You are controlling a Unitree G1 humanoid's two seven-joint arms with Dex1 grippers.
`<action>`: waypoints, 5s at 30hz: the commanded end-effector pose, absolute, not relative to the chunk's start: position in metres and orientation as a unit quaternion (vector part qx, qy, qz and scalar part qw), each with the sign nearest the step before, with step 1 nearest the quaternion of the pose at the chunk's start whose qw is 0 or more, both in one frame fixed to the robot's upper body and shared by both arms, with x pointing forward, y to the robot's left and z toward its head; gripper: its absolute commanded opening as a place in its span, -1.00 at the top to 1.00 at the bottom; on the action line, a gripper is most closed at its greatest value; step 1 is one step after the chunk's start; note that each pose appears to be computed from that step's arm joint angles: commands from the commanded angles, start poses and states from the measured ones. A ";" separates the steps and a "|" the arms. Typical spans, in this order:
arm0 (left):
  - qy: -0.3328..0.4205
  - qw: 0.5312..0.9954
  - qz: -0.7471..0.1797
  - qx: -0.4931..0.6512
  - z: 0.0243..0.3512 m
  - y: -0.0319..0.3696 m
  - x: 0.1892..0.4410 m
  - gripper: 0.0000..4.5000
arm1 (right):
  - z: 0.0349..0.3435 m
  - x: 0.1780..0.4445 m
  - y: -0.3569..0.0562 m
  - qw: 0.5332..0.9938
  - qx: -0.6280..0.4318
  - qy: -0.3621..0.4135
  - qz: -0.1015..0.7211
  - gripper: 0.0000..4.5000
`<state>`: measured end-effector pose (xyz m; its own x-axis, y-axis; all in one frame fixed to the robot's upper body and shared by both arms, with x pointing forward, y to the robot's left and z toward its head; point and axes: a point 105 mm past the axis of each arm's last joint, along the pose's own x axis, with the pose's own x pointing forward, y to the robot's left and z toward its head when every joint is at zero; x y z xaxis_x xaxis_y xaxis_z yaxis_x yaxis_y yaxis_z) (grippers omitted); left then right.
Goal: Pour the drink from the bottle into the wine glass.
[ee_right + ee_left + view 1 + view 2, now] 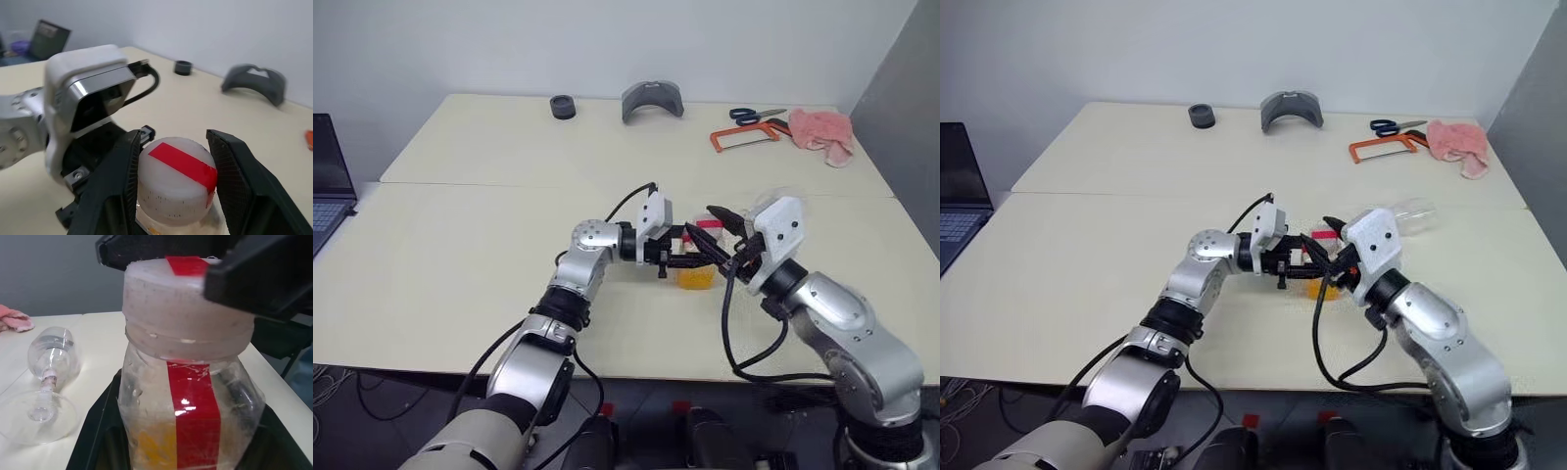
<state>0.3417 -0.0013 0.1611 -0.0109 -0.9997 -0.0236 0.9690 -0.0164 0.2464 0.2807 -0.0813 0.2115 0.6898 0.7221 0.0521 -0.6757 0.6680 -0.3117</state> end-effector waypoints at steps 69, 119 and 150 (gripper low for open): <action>-0.123 0.692 -0.705 0.095 0.183 -0.003 0.338 0.21 | 0.236 0.252 -0.123 0.907 -0.141 -0.084 0.388 -1.00; -0.123 0.688 -0.708 0.101 0.182 -0.004 0.336 0.21 | 0.233 0.273 -0.118 0.922 -0.151 -0.096 0.344 -1.00; -0.126 0.692 -0.705 0.093 0.183 -0.004 0.336 0.21 | 0.228 0.249 -0.106 0.893 -0.117 -0.067 0.428 -1.00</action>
<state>0.3396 -0.0017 0.1683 -0.0058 -1.0000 -0.0030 0.9650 -0.0064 0.2623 0.2558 -0.1072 0.2175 0.6403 0.7681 -0.0114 -0.7475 0.6196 -0.2396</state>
